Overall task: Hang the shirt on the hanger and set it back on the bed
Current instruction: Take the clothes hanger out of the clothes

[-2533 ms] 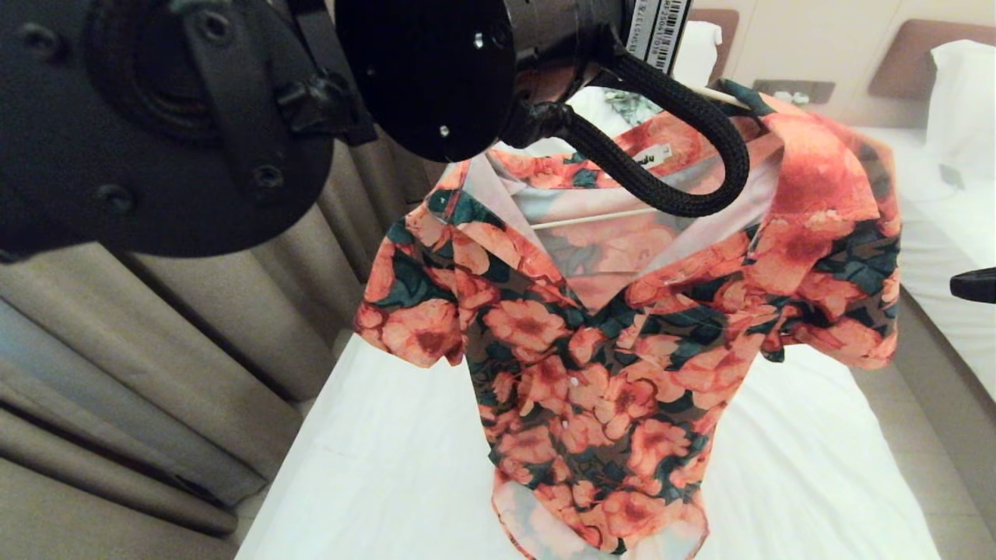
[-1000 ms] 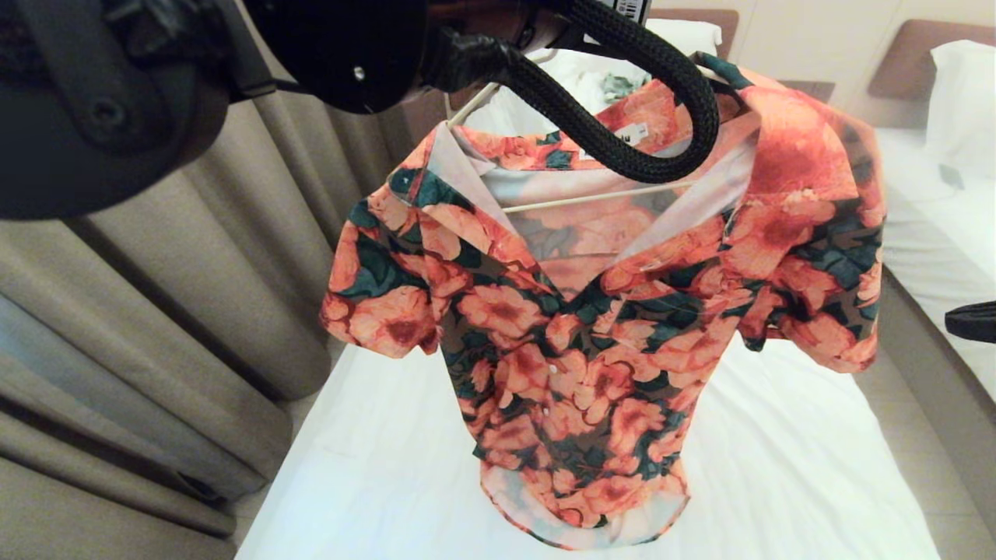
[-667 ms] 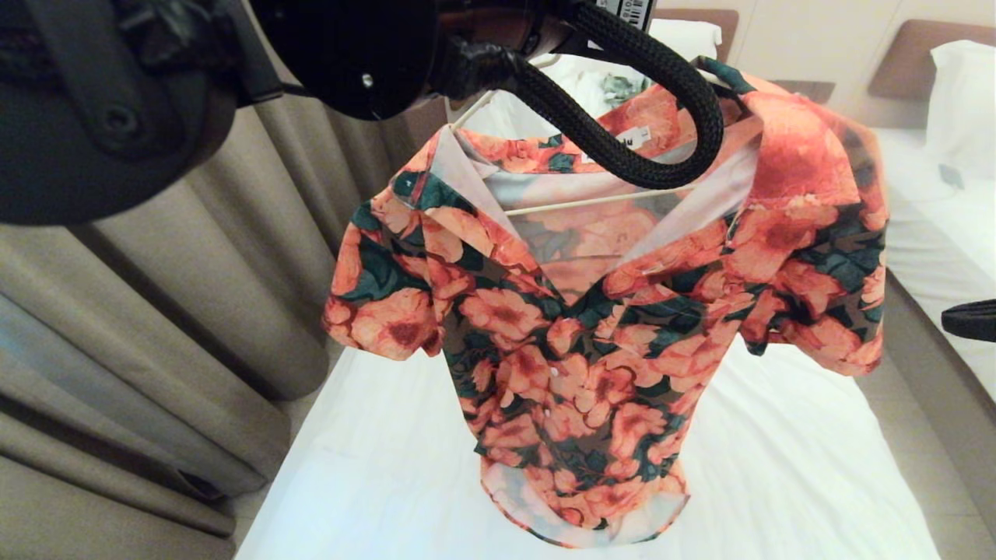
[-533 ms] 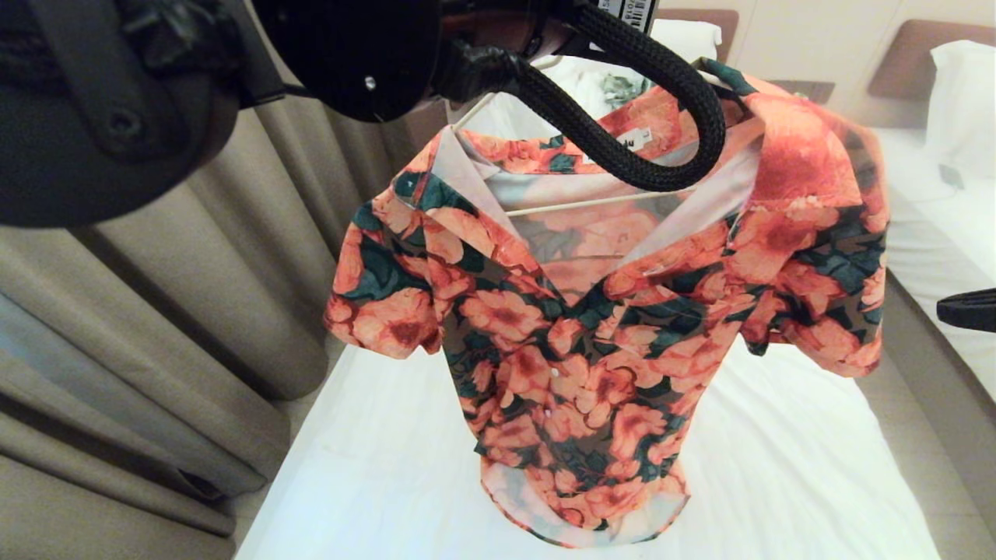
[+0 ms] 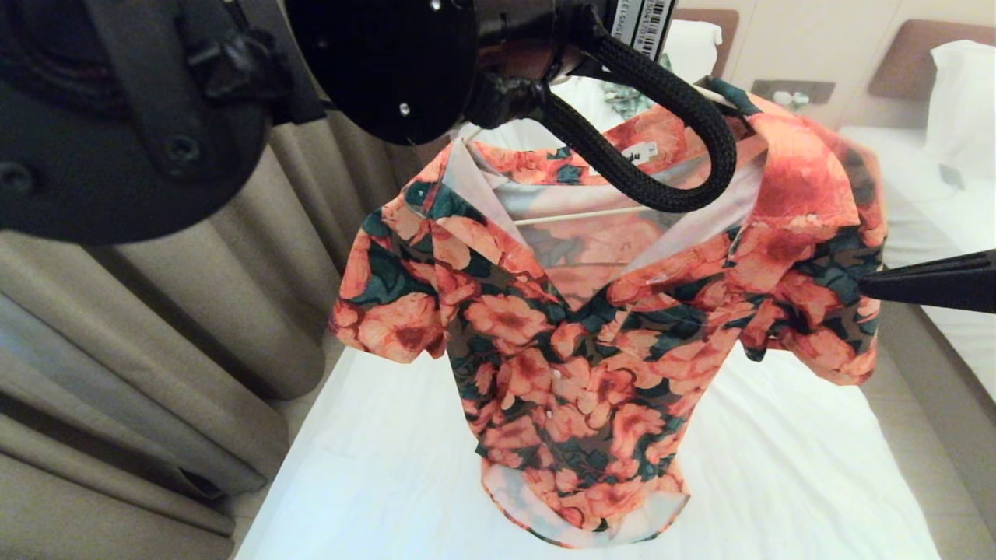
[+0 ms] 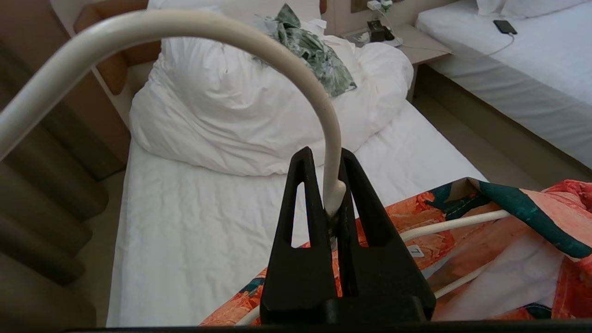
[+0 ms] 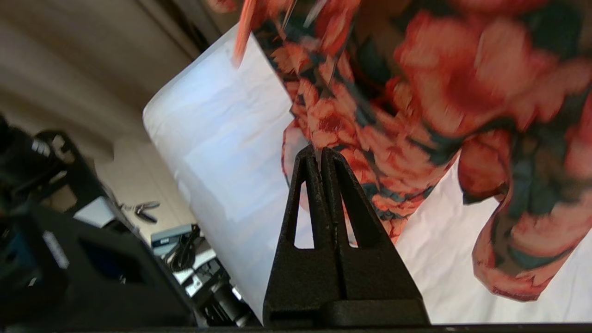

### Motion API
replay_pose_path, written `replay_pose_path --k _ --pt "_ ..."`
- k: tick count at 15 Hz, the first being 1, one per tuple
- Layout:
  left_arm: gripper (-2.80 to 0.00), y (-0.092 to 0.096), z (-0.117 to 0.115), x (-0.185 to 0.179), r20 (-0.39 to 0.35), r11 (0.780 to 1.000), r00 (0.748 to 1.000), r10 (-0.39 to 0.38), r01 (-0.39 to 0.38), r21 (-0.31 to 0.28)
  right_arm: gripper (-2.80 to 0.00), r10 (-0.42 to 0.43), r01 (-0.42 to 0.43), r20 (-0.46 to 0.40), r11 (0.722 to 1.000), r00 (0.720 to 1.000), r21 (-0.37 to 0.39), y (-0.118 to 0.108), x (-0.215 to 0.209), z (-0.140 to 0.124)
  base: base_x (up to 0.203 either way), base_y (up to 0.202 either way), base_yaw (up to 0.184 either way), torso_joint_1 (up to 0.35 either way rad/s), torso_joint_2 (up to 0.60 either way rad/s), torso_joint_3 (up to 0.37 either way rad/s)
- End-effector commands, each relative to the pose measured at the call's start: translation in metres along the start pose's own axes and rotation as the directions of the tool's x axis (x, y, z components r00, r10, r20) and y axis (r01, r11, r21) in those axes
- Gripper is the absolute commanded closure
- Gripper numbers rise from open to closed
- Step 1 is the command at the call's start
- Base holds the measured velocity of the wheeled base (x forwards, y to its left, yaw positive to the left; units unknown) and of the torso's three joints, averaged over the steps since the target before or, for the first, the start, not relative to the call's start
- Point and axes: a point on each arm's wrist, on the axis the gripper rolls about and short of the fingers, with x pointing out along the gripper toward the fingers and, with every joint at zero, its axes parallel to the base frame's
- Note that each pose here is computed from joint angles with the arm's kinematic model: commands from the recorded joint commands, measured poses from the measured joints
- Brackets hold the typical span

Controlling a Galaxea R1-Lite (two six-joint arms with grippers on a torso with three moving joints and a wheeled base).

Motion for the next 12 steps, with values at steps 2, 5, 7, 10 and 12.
replay_pose_path --k 2,5,7,10,12 --pt "0.0 -0.01 -0.007 0.005 -0.016 1.0 1.0 -0.013 0.013 0.013 0.0 -0.009 0.009 -0.001 0.999 1.0 0.039 -0.008 0.018 0.001 0.0 0.0 0.0 0.0 0.0 0.0" --pt "0.0 -0.017 -0.012 0.01 -0.022 1.0 1.0 -0.017 0.017 0.015 0.0 0.023 -0.023 0.022 0.999 1.0 0.026 -0.006 0.03 -0.001 0.0 0.0 0.0 0.0 0.0 0.0" --pt "0.0 -0.02 -0.016 0.012 -0.03 1.0 0.999 -0.019 0.02 0.015 -2.8 0.035 -0.036 0.035 0.999 0.999 0.026 -0.001 0.028 -0.003 0.0 0.0 0.0 0.0 0.0 0.0" --pt "0.0 -0.024 -0.021 0.016 -0.042 1.0 0.999 -0.022 0.023 0.011 -2.8 0.025 -0.026 0.032 0.999 0.999 0.025 -0.001 0.028 -0.003 0.0 0.0 0.0 0.0 0.0 0.0" --pt "0.0 -0.027 -0.024 0.018 -0.046 1.0 0.999 -0.024 0.024 0.014 -2.8 -0.017 0.017 0.011 1.0 1.0 0.02 -0.005 0.035 -0.005 0.0 0.0 0.0 0.0 0.0 0.0"
